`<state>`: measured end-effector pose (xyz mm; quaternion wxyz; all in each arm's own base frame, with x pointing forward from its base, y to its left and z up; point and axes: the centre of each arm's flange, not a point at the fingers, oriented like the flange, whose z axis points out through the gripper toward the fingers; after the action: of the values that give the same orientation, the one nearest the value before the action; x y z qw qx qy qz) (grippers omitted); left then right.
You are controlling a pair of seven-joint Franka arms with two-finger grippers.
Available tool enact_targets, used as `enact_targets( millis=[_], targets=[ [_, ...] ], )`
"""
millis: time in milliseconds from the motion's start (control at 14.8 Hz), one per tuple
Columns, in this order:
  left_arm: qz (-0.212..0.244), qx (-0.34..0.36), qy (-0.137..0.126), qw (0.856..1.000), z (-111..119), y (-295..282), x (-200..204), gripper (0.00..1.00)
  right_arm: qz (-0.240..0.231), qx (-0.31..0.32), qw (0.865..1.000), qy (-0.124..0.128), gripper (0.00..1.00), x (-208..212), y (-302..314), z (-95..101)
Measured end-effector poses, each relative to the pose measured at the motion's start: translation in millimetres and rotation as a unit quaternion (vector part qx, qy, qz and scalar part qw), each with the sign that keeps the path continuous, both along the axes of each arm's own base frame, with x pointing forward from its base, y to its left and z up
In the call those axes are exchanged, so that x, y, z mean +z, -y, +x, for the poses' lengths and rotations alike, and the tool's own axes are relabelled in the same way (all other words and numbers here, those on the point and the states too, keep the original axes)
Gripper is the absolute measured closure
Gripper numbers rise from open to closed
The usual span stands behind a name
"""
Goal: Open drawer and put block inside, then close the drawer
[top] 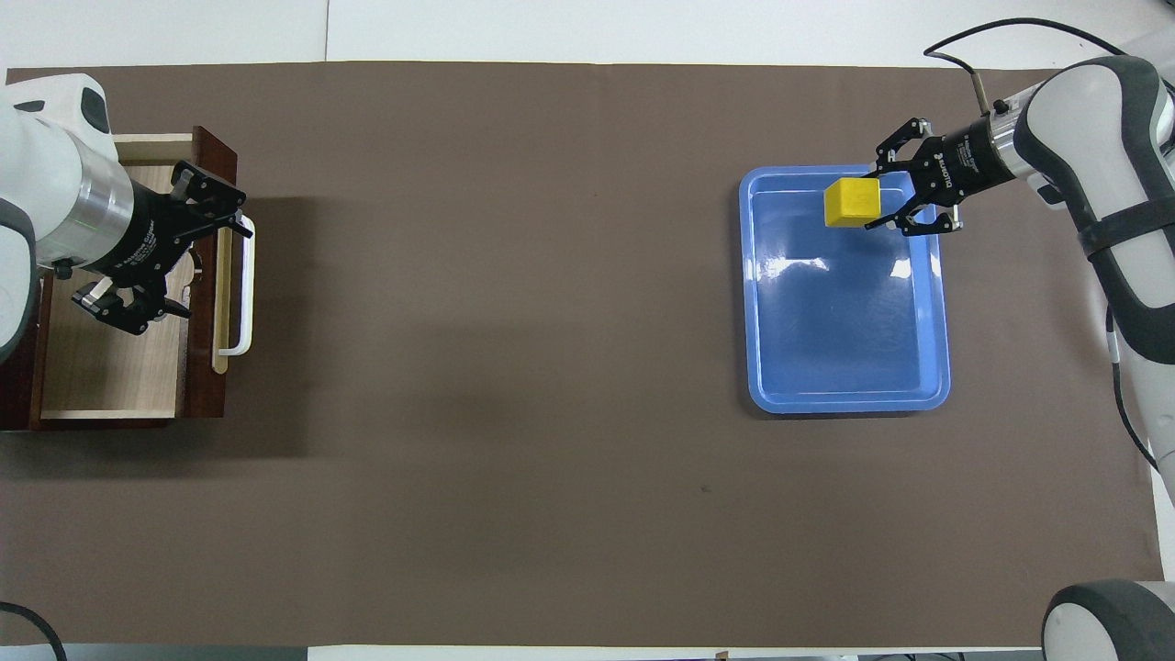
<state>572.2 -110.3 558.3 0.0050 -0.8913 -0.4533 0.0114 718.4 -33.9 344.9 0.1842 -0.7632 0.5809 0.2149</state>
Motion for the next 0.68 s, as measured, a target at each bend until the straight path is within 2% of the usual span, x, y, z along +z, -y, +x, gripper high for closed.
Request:
enact_targets(
  millis=[203, 338, 473, 540, 675],
  targets=[
    [0.002, 0.101, 0.002, 0.995, -1.2, 4.3, 1.6, 0.0, 0.002, 0.03, 0.999, -0.011, 0.44, 22.8, -58.0, 1.0],
    [0.003, 0.171, 0.004, 0.985, -1.6, 4.0, 3.3, 0.0, 0.0, 0.052, 0.999, -0.013, 0.44, 32.0, -105.2, -1.6],
    [-0.002, 0.218, 0.01, 0.976, -0.3, 5.0, 5.2, 0.0, -0.008, 0.049, 0.999, -0.019, 0.44, 39.7, -154.5, -4.1],
    [-0.019, 0.267, 0.016, 0.963, 2.0, 8.7, 7.5, 0.0, -0.016, 0.039, 0.999, -0.016, 0.44, 48.8, -198.0, -6.6],
    [-0.035, 0.327, 0.02, 0.944, 3.3, 21.3, 8.0, 0.0, -0.02, 0.024, 0.999, -0.005, 0.44, 53.2, -227.3, -7.7]
  ],
)
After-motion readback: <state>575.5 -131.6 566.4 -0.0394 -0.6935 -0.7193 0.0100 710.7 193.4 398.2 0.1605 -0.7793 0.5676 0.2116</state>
